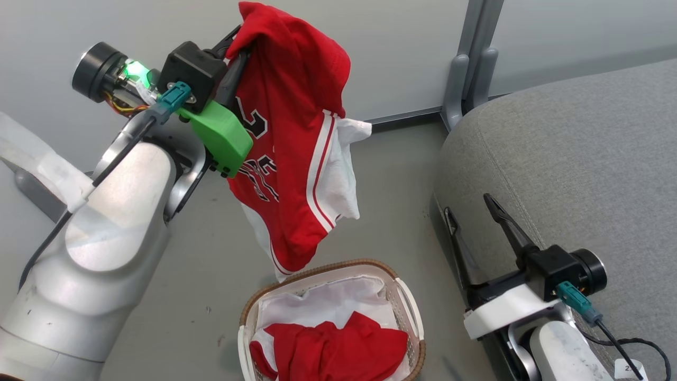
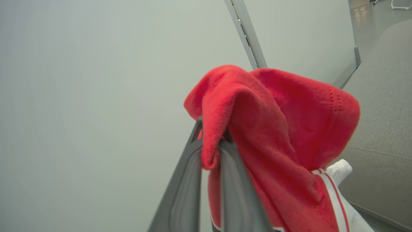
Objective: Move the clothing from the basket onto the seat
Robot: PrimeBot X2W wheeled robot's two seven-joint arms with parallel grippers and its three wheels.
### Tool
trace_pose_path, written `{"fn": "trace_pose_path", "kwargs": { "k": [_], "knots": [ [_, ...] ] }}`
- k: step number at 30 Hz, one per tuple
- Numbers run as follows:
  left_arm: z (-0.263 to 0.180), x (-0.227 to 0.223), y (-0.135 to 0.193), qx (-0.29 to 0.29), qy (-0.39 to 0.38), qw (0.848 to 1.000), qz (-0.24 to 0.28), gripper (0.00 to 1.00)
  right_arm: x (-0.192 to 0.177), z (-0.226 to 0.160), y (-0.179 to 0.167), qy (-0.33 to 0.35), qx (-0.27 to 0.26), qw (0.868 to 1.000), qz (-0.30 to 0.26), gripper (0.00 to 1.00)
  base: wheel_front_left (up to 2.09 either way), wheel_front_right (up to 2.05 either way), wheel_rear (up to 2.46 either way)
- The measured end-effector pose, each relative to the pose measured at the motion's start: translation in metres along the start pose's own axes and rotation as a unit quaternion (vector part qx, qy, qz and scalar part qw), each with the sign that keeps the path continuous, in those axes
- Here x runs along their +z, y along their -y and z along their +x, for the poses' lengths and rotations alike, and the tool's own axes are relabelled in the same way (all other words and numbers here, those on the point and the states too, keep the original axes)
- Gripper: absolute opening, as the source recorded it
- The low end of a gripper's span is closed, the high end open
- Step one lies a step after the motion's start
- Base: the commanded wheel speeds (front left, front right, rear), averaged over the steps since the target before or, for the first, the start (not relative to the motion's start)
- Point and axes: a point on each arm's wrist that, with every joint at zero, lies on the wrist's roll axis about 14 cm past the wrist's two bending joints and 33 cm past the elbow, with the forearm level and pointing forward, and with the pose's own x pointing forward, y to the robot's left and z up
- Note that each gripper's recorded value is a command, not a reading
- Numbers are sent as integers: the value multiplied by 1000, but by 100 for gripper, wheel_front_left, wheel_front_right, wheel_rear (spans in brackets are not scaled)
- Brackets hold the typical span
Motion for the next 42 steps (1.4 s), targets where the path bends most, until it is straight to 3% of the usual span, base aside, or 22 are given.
{"fn": "trace_pose_path", "kwargs": {
  "k": [12,23,33,42],
  "knots": [
    [11,30,19,-27,28,999,-2,0,30,32,-68,48,112,992,18,100,0,0,0],
    [16,35,26,-39,34,999,-2,0,19,73,-91,25,167,986,-5,100,0,0,0],
    [14,41,42,-58,42,997,-6,0,-6,81,-100,-22,185,982,-2,100,0,0,0],
    [10,55,54,-73,58,996,-13,0,10,86,-129,-4,230,973,-3,100,0,0,0]
  ]
}}
